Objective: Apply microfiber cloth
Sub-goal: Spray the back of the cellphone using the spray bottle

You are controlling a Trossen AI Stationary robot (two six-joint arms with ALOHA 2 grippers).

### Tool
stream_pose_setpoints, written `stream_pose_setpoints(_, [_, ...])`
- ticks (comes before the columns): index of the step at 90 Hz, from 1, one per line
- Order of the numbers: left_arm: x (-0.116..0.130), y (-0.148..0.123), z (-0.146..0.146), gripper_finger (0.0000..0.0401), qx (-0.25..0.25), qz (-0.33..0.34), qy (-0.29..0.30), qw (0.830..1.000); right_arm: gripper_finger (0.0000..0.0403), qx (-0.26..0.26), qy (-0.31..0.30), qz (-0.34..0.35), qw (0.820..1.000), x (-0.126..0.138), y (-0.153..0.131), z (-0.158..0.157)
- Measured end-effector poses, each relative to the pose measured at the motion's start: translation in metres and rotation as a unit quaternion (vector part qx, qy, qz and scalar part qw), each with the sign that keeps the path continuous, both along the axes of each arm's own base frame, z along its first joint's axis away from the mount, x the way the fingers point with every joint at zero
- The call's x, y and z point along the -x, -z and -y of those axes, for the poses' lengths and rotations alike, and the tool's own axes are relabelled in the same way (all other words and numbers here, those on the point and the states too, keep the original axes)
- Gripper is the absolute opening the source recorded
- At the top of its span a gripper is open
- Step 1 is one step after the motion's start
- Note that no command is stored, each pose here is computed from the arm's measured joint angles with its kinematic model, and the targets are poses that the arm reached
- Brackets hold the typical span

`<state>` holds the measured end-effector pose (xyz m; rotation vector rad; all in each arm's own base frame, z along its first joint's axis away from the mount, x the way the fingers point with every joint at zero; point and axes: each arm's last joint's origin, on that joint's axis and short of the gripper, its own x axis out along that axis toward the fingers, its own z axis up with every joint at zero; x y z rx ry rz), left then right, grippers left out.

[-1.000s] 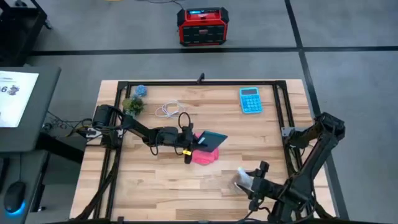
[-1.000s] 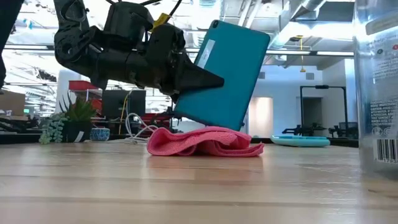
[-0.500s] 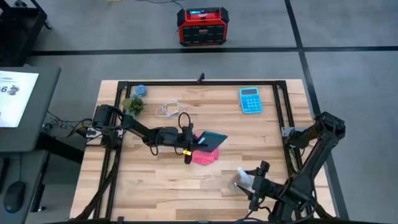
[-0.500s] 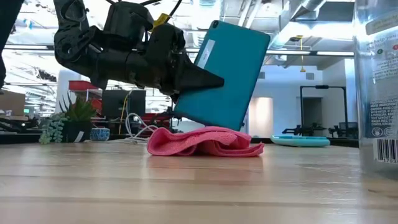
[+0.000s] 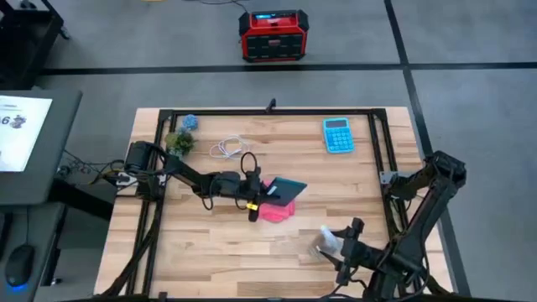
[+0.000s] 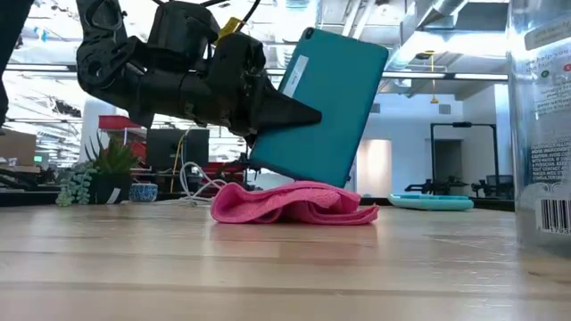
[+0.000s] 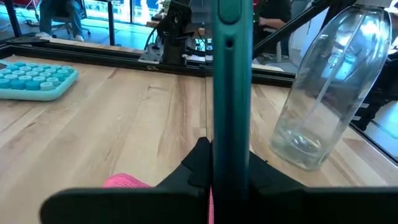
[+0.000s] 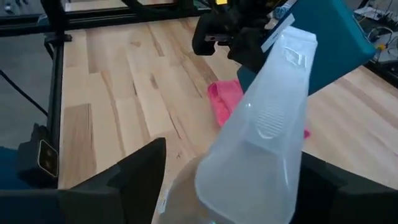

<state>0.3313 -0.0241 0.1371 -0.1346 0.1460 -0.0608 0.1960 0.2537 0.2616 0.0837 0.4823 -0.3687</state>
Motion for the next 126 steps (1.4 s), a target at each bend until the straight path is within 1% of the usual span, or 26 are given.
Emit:
stream_pose_setpoints(21, [0.000,0.000,0.001,0.0009,-0.002,0.000,0.001,1.000,0.0256,0.004,-0.013,0.012,1.000,-0.005,-0.003,-0.003])
stream_pose_setpoints(41, [0.000,-0.003,0.001,0.0009,-0.005,0.007,0.003,1.000,0.0256,0.011,-0.014,0.019,1.000,-0.003,-0.003,-0.005])
stream_pose_setpoints(50, [0.000,-0.003,0.001,0.0009,0.004,0.005,0.001,1.000,0.0256,0.011,-0.015,0.020,1.000,-0.002,-0.003,-0.005])
stream_pose_setpoints(68, [0.001,-0.005,0.001,0.0009,-0.001,0.010,0.002,1.000,0.0256,0.036,-0.015,0.036,0.999,0.001,-0.005,-0.007])
stream_pose_setpoints(107, [0.001,-0.003,0.002,0.0009,-0.011,0.000,0.005,1.000,0.0256,0.009,-0.006,0.040,0.999,0.000,-0.004,-0.007])
stream_pose_setpoints(118, [0.001,-0.003,0.003,0.0009,-0.011,0.000,0.005,1.000,0.0251,0.003,-0.007,0.027,1.000,0.001,-0.007,-0.006])
stream_pose_setpoints(126, [0.001,-0.003,0.003,0.0009,-0.011,0.000,0.006,1.000,0.0237,-0.017,0.000,0.007,1.000,0.001,-0.015,-0.004])
